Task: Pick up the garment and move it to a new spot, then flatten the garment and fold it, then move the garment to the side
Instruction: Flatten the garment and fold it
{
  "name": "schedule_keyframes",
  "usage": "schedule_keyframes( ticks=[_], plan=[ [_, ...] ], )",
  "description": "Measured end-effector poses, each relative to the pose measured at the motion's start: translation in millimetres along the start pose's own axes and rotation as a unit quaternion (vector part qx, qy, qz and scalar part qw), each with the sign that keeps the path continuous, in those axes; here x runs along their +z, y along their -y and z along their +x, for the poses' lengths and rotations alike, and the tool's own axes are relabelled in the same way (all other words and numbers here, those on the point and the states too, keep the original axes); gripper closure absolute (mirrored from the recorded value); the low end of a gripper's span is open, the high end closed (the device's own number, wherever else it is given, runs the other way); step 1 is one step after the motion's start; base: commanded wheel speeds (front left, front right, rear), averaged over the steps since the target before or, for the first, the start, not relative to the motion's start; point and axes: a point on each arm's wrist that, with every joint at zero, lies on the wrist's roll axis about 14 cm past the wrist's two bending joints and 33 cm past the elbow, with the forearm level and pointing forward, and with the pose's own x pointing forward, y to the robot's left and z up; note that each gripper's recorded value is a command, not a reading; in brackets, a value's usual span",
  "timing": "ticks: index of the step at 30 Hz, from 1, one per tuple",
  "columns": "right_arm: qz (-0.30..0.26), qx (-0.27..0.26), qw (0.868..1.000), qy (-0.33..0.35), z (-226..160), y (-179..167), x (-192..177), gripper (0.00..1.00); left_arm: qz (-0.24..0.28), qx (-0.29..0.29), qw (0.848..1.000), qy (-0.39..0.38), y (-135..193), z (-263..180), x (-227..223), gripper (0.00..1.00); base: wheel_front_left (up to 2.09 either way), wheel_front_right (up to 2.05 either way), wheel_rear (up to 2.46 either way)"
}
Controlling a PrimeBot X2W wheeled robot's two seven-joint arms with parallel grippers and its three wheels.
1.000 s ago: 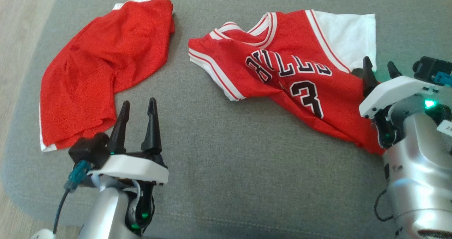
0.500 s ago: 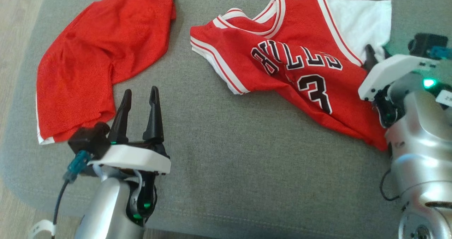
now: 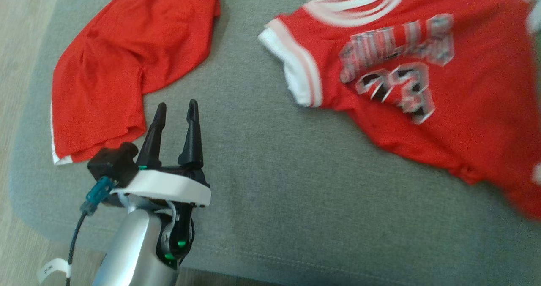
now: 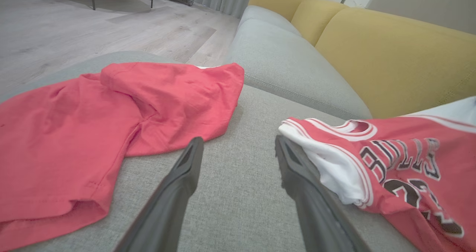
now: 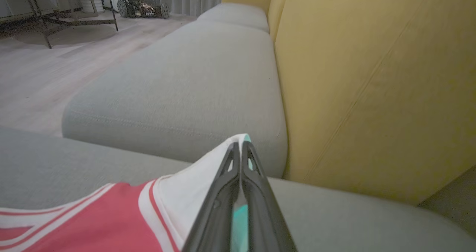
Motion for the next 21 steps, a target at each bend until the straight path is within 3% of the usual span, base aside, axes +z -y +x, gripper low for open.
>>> schedule_keyframes(
  ticks=[1,5,11,12,13,21],
  plan=[
    [-0.029,-0.009,0.999,0.036,8.1,10.4,29.8,1.00,0.000,0.003,1.000,-0.001,-1.9,0.0,-0.3,0.00,0.00,0.00,0.00],
    [-0.076,-0.014,0.994,0.082,19.8,14.6,68.9,1.00,0.001,0.005,1.000,0.003,-4.0,2.5,2.6,0.00,0.00,0.00,0.00],
    [-0.121,0.006,0.989,0.083,33.1,-3.3,66.6,1.00,0.000,0.016,1.000,-0.005,-9.4,1.3,-2.5,0.00,0.00,0.00,0.00],
    [-0.125,0.008,0.989,0.083,34.1,-4.8,64.0,0.58,0.000,0.016,1.000,-0.006,-9.8,1.5,-3.2,0.00,0.00,0.00,0.00],
    [-0.127,0.010,0.988,0.082,34.7,-6.1,61.2,0.00,0.000,0.016,1.000,-0.007,-9.8,1.9,-3.8,0.00,0.00,0.00,0.00],
    [-0.088,0.016,0.991,0.097,18.1,-16.1,56.0,0.00,-0.002,-0.004,1.000,0.005,3.5,8.0,3.3,0.00,0.00,0.00,0.00]
  ],
)
